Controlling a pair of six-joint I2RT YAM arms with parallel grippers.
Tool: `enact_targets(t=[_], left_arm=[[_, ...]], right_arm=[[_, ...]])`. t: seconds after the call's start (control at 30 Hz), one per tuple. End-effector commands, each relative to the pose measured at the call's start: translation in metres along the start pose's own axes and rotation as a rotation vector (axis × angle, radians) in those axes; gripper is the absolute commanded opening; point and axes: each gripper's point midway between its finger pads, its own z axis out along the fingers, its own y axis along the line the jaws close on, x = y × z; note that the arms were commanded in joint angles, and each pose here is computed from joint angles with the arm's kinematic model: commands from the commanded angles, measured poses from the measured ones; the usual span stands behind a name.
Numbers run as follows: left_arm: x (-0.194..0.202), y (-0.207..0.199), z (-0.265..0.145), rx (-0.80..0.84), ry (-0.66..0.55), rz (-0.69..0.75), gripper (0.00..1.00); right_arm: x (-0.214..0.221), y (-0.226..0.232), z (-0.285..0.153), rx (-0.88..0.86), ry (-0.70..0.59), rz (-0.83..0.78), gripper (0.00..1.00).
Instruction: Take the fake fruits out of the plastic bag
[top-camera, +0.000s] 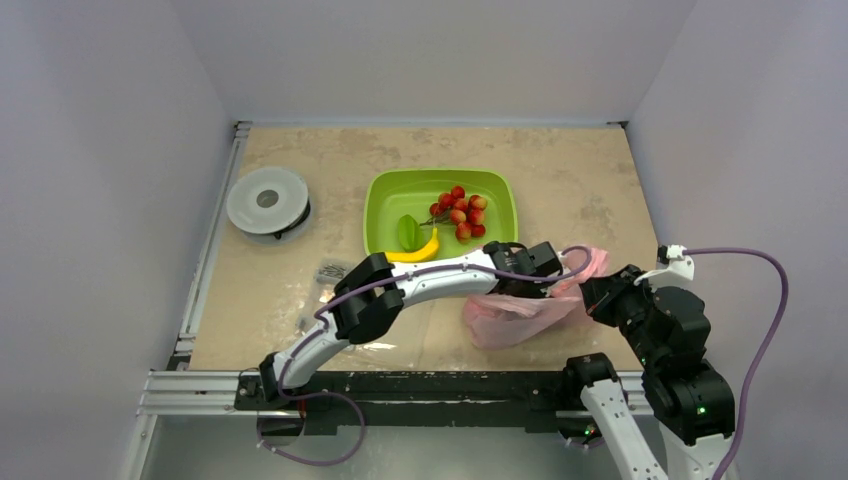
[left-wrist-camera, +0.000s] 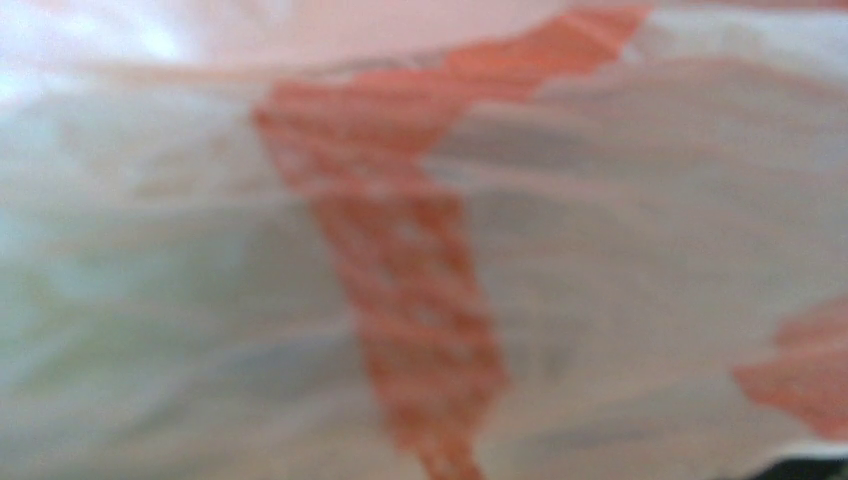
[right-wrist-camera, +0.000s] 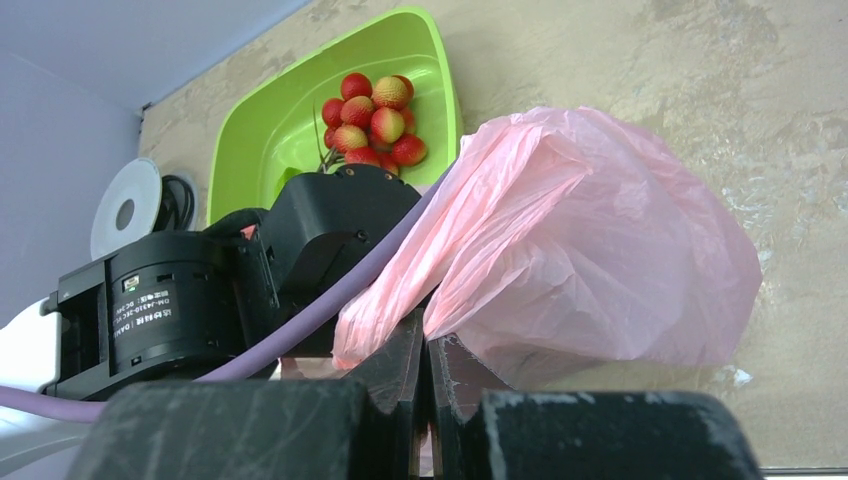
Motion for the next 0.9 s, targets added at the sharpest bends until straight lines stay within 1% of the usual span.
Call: enact_targets(t=[0.0,0.1,0.13,0.2,0.3,0.47,0.67,0.87], left_arm=[[-0.002,0.005,0.009,-0.038,-0.024,0.022,0.67],[0.005,0.008,0.016,-0.047,0.001,0.023,0.59],[0.005,0.008,0.016,-0.042,0.005,0.024,0.55],[0.002,0.005,0.011,-0.033,-0.006,0.023,0.39],[-0.012,-0.001,-0.003,-0.021,-0.049,0.025,0.24],[-0.042,-0.022,-0.037,0.052,-0.139,0.029,0.17],[-0.077,-0.043,-0.087,0.146,-0.265,0.026,0.06],[-0.106,-0.052,-0.147,0.262,-0.399,-0.024,0.03]], right_arm=[[-0.013,0.004,0.000,-0.003,-0.038,-0.002,0.00],[-0.012,0.003,0.000,0.004,-0.037,-0.002,0.00],[-0.012,0.002,0.000,0.006,-0.037,-0.003,0.00],[-0.012,0.002,0.000,0.008,-0.036,-0.003,0.00],[-0.012,0.002,0.001,0.009,-0.038,-0.001,0.00],[-0.011,0.001,0.003,0.016,-0.034,-0.001,0.00],[-0.010,-0.003,0.002,0.033,-0.028,-0.003,0.00],[-0.008,-0.012,0.005,0.081,-0.024,-0.001,0.00]])
